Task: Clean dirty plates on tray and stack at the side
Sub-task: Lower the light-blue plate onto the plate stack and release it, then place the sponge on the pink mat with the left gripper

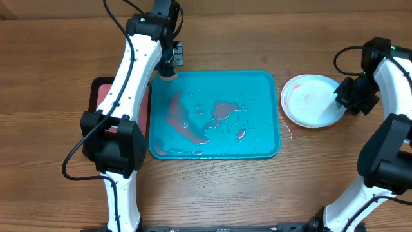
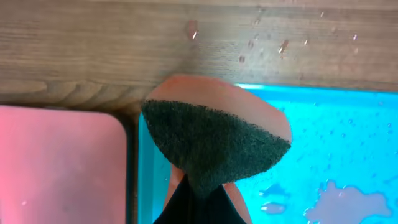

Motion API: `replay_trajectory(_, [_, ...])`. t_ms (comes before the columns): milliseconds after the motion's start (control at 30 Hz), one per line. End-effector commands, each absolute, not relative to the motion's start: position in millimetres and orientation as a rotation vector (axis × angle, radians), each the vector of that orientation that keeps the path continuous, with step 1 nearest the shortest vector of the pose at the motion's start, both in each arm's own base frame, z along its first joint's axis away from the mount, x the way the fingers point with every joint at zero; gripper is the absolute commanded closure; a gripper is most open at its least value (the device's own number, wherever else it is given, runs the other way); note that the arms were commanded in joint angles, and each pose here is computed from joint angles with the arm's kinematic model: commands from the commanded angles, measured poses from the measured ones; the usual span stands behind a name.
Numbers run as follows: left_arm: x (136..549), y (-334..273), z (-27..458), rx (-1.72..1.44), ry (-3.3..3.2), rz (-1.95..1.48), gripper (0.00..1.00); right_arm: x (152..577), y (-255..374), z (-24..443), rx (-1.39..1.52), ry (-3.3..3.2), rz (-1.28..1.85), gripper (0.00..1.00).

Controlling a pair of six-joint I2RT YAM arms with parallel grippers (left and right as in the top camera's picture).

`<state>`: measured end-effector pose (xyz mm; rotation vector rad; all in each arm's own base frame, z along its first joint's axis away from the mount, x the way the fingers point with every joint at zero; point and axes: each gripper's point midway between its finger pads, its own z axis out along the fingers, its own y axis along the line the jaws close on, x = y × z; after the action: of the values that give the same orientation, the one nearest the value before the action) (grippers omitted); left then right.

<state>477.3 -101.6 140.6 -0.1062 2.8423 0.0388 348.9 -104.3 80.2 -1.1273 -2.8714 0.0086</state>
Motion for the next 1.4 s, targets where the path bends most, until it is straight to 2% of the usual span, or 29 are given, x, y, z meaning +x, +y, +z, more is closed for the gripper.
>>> replay_trajectory(0, [479, -98, 163, -0.049, 2.814, 0.034, 0.96, 359, -73, 79, -0.901, -2.940, -0.176, 0.61])
replay_trajectory(100, [474, -90, 192, -0.054, 2.795, 0.032, 0.96, 363, -60, 80, -0.839, -2.962, -0.185, 0.55])
replay_trajectory(333, [446, -62, 241, -0.095, 2.808, 0.063, 0.96, 386, -15, 111, -0.704, -3.041, -0.324, 0.55])
replay_trajectory(433, [429, -47, 246, -0.133, 2.856, 0.087, 0.96, 396, 6, 132, -0.626, -3.099, -0.355, 0.55])
replay_trajectory(633, [411, -31, 259, -0.177, 2.864, -0.021, 0.96, 403, 50, 146, -0.457, -3.167, -0.377, 0.46])
replay_trajectory(833, [358, 7, 264, -0.286, 2.896, 0.162, 0.96, 411, 85, 147, -0.318, -3.224, -0.407, 0.37])
replay_trajectory(933, [341, 26, 255, -0.333, 2.895, 0.221, 0.96, 416, 100, 149, -0.260, -3.258, -0.429, 0.32])
replay_trajectory(1033, [342, 37, 238, -0.307, 2.892, 0.215, 0.96, 420, 110, 150, -0.220, -3.280, -0.444, 0.27])
replay_trajectory(1367, [356, 67, 116, -0.132, 2.956, 0.104, 0.96, 419, 121, 151, -0.178, -3.286, -0.450, 0.22])
